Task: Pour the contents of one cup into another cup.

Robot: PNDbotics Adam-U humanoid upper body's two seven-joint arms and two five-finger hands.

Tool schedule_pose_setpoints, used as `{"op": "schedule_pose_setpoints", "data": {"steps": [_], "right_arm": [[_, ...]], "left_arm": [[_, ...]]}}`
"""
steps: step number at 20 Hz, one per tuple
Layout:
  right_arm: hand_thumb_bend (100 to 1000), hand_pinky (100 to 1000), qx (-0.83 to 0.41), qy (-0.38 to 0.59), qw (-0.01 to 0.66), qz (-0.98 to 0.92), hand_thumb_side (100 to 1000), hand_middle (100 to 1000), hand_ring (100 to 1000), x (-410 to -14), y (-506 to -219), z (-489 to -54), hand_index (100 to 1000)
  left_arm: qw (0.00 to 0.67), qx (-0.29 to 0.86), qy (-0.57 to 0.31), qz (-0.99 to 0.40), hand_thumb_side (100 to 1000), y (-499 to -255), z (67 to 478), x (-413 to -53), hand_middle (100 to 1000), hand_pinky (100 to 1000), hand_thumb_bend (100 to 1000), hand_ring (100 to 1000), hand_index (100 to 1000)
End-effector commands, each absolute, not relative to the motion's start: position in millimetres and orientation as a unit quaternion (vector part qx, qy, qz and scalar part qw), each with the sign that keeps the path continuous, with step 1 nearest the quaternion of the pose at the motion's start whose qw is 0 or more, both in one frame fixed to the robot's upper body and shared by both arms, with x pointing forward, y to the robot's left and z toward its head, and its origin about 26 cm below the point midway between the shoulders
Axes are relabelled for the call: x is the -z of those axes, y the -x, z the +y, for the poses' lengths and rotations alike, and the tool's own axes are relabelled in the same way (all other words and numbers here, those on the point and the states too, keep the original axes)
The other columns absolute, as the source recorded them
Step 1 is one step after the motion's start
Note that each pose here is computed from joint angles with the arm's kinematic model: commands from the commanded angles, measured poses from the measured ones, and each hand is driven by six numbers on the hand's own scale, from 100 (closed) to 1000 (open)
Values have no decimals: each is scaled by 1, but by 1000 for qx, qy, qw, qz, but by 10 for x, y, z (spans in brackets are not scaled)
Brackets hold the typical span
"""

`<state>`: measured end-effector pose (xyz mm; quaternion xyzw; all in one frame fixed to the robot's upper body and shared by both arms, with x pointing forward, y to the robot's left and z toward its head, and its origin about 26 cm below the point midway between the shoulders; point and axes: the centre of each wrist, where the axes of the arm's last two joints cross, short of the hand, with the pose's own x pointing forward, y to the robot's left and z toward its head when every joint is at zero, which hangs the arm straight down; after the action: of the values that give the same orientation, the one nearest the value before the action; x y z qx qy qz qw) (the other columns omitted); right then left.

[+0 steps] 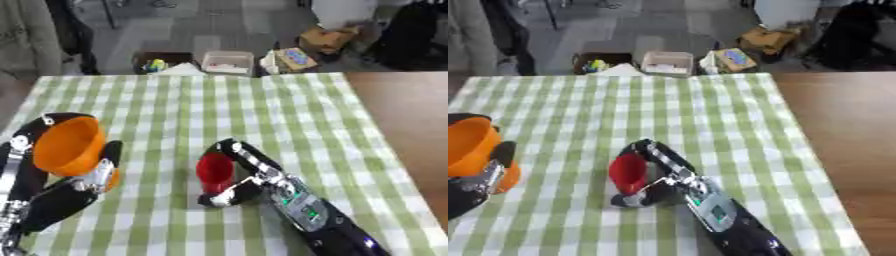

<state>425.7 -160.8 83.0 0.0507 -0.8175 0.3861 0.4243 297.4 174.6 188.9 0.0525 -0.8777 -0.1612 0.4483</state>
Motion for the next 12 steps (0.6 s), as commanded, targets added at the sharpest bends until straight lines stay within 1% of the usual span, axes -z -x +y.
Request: {"op": "schedule_pose_setpoints", "data": {"steps": [1,5,7,8,12], "right_arm": [[573,519,-378,-41,422,-823,100,386,421,-874,-4272,-1608,558],[498,493,-376,-33,425,-823,100,310,333,-869,-4273,-1613,479],[474,483,-374,-29,428,-822,100,292,311,-860,-4275,-1620,459],[433,475,-373,-27,430,-822,100,267,288,-857,-4276,-1623,432],[433,475,-372,-24,431,-822,100,267,288,-854,-4277,-1623,432]], "left_arm": [[434,163,-53,-884,104,-2958,1756,-1990,403,100,100,681,617],[433,163,-53,-885,105,-2956,1756,-1996,404,100,100,682,617],[433,163,-53,-885,105,-2955,1758,-1998,403,100,100,681,617],[434,163,-53,-885,104,-2954,1758,-1999,403,100,100,682,617],[434,163,-53,-885,104,-2952,1759,-2000,403,100,100,682,617]]}}
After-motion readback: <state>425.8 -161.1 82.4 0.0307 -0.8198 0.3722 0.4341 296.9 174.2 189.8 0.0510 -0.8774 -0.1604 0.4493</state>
